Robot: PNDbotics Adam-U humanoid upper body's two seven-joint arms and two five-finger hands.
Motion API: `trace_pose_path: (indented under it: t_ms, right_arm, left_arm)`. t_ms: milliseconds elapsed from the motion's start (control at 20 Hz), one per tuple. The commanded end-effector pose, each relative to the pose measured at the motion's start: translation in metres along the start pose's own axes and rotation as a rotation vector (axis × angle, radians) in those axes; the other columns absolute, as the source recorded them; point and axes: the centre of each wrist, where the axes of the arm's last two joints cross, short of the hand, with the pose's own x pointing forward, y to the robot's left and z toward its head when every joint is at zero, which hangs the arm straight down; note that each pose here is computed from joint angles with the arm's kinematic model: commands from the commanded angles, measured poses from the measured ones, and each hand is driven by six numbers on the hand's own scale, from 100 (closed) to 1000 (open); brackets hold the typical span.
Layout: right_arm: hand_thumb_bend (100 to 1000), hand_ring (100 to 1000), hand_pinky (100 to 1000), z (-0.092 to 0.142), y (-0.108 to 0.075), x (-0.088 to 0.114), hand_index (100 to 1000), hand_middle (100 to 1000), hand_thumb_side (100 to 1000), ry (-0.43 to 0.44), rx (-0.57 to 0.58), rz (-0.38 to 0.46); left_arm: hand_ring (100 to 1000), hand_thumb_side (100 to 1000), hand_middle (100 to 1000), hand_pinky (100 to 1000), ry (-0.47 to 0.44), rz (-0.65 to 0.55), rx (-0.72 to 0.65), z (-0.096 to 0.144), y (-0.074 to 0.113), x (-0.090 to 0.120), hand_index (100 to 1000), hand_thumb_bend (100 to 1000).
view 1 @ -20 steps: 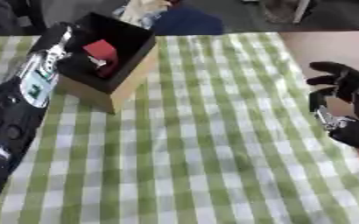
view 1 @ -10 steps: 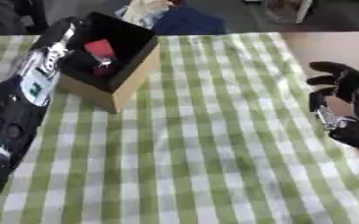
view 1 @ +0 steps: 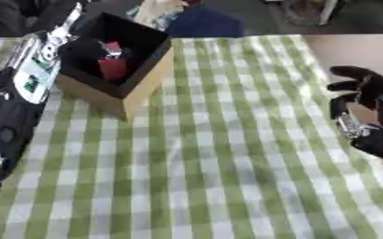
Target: Pick up objects on the table and place them in the box.
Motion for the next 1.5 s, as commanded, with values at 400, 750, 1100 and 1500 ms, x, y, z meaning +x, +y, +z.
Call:
trace_pose_path:
  t_ms: [400, 750, 1100, 1500]
  right_arm:
    - [100, 815, 712, 0.0, -0.007, 0.001, 913, 890, 428, -0.004, -0.019, 0.012]
    - [100, 815, 712, 0.0, -0.01, 0.001, 912, 891, 418, -0.005, -0.041, 0.019]
    - [100, 806, 705, -0.001, -0.016, 0.001, 897, 879, 395, -0.003, -0.061, 0.045]
    - [295, 785, 696, -0.001, -0.033, 0.006, 884, 852, 420, -0.043, -0.184, 0.207]
  left_arm:
    - [839, 447, 854, 868, -0.185, 0.033, 0.178, 0.031, 0.062, 0.011, 906, 843]
    - [825, 450, 844, 857, -0.231, 0.136, 0.156, 0.071, 0.049, 0.011, 890, 810]
    - [815, 471, 839, 850, -0.277, 0.316, 0.066, 0.114, 0.013, 0.015, 891, 788]
    - [812, 484, 839, 848, -0.255, 0.446, -0.008, 0.139, -0.013, 0.012, 891, 771]
